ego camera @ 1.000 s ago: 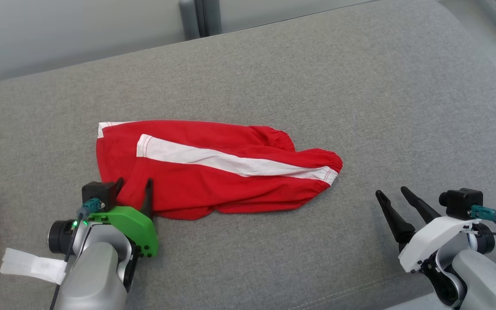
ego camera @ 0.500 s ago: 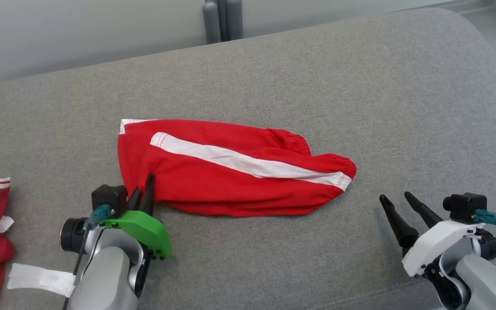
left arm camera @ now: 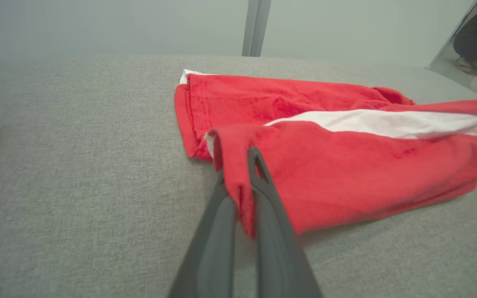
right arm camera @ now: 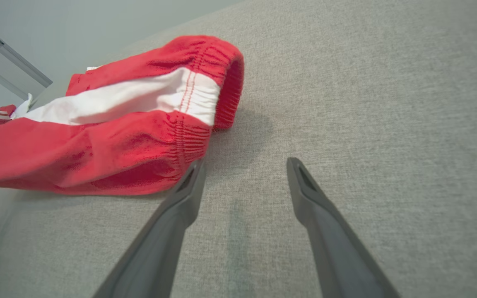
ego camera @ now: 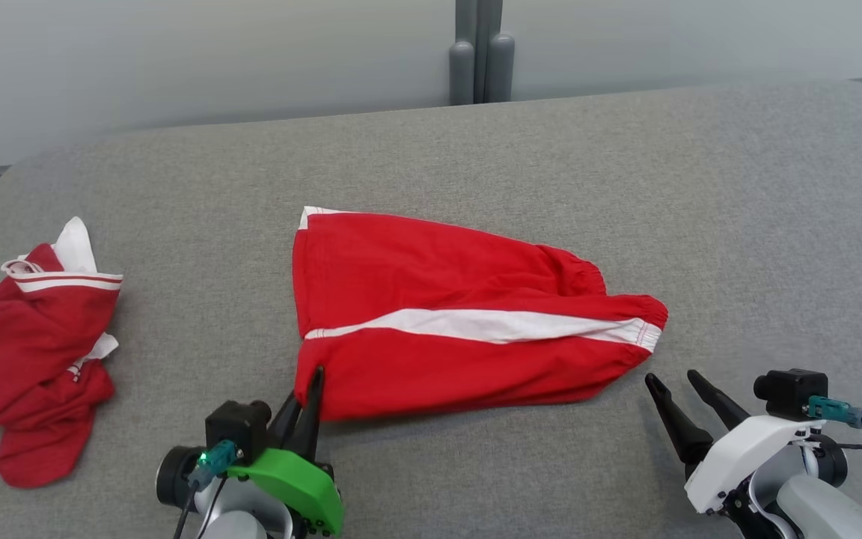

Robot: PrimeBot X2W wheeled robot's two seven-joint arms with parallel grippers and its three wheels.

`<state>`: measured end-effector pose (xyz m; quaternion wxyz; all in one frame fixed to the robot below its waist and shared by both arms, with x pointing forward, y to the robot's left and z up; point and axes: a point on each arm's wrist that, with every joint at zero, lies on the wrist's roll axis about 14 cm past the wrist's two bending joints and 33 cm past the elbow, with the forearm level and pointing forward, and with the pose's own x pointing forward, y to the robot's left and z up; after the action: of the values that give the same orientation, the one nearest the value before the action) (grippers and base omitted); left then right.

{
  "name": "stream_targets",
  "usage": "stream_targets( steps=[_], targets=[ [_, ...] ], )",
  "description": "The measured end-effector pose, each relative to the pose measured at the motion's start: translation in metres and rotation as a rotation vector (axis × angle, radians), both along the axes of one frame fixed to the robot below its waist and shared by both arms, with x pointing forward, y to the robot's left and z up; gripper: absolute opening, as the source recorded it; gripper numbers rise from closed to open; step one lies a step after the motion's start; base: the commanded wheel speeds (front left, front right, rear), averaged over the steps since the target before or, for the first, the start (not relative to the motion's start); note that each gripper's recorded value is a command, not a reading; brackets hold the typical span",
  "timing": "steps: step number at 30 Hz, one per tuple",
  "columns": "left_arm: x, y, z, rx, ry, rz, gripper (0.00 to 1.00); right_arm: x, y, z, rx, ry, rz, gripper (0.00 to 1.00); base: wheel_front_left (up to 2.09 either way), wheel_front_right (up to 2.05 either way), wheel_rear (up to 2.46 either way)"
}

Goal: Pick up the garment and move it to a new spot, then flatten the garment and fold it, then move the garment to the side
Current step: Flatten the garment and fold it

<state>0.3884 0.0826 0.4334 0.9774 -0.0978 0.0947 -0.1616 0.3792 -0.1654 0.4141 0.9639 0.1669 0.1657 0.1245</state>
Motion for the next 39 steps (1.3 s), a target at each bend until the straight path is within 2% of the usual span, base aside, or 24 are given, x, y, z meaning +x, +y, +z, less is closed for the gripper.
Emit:
stream_targets(
  steps=[1,2,7,12,20,26,39],
  targets=[
    [-0.005,0.002,-0.003,0.002,0.01,0.003,0.52,0.001,0.004,0.001,0.003,-0.003,0.012,1.0,0.0,0.0,0.0],
    [-0.011,0.004,-0.008,-0.001,0.027,0.012,1.0,0.002,0.008,0.002,0.004,-0.005,0.022,1.0,0.0,0.0,0.0],
    [-0.036,0.017,-0.04,0.008,0.142,0.05,1.0,0.003,0.019,0.008,0.009,-0.021,0.052,1.0,0.0,0.0,0.0],
    [-0.05,0.027,-0.057,0.019,0.201,0.09,1.0,0.003,0.011,0.018,0.013,-0.048,0.029,1.0,0.0,0.0,0.0],
    [-0.032,0.043,-0.009,0.034,0.026,0.16,1.0,0.009,-0.001,0.055,-0.019,-0.184,-0.013,1.0,0.0,0.0,0.0],
    [-0.028,0.05,0.021,0.038,-0.078,0.184,1.0,0.001,0.002,0.061,-0.055,-0.235,-0.029,1.0,0.0,0.0,0.0],
    [-0.038,0.057,0.031,0.06,-0.121,0.204,1.0,-0.013,0.004,0.06,-0.069,-0.26,-0.075,1.0,0.0,0.0,0.0]
  ],
)
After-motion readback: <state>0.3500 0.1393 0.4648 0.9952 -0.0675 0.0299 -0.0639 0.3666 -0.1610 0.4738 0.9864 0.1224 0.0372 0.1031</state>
